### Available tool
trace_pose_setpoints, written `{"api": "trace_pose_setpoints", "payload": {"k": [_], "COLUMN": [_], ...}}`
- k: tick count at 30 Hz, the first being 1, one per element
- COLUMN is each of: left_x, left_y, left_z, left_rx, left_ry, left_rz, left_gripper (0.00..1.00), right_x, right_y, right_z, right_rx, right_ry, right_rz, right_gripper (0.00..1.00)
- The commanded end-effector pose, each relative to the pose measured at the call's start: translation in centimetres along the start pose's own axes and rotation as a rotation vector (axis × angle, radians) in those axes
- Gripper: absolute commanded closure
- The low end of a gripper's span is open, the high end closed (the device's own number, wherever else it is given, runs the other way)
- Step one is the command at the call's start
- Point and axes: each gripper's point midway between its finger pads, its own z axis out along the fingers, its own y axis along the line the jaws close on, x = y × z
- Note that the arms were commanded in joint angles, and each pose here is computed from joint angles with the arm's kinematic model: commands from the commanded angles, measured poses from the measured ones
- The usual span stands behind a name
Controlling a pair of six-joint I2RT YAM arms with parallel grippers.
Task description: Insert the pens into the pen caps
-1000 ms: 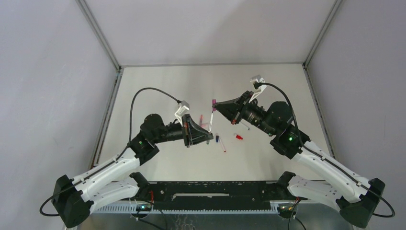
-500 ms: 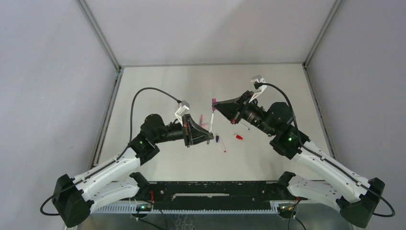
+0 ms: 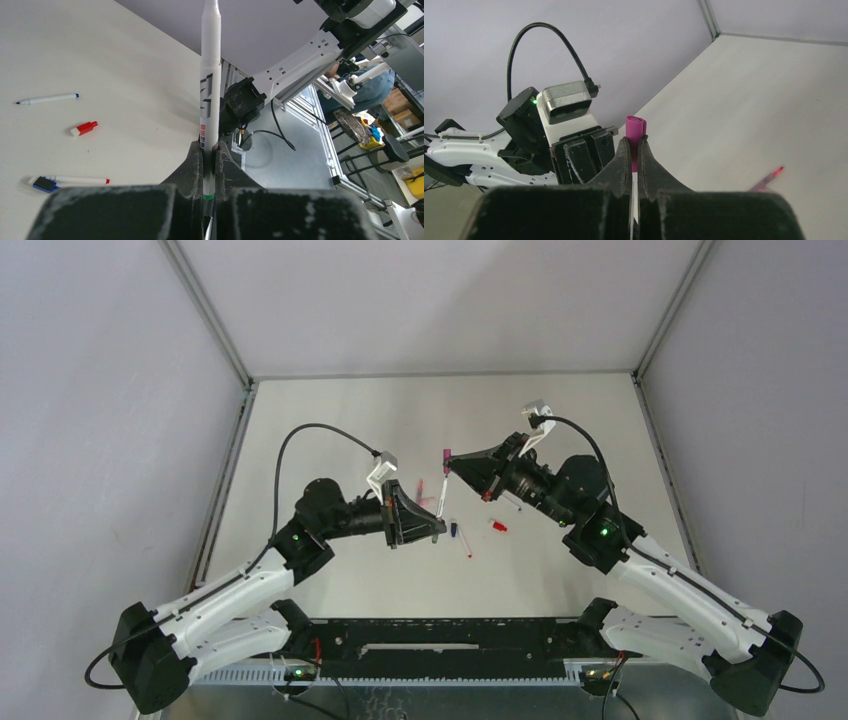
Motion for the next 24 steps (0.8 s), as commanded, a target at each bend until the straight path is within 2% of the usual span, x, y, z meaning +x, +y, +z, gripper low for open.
{"api": "trace_pose_setpoints", "payload": {"k": [1,12,24], "left_x": [-0.3,-1.0,-4.8], "left_y": [-0.2,0.8,0.3], "left_z": [-0.2,-0.6,-0.2], "left_rx": [0.013,-0.036,-0.058], "left_ry": [-0.025,-0.063,-0.102], "left_rz": [0.016,0.020,0.074], "left_gripper": [1.00,1.00,1.00], "right_x": [0.0,0.9,4.1], "right_y": [0.5,1.0,0.7], "right_z": [-0.3,-0.7,-0.8], "right_rx": [-0.018,-0.025,0.000], "right_ry": [-0.014,0.004,0.039], "right_rz": [-0.009,0.001,0.012], "right_gripper": [1.00,1.00,1.00]}}
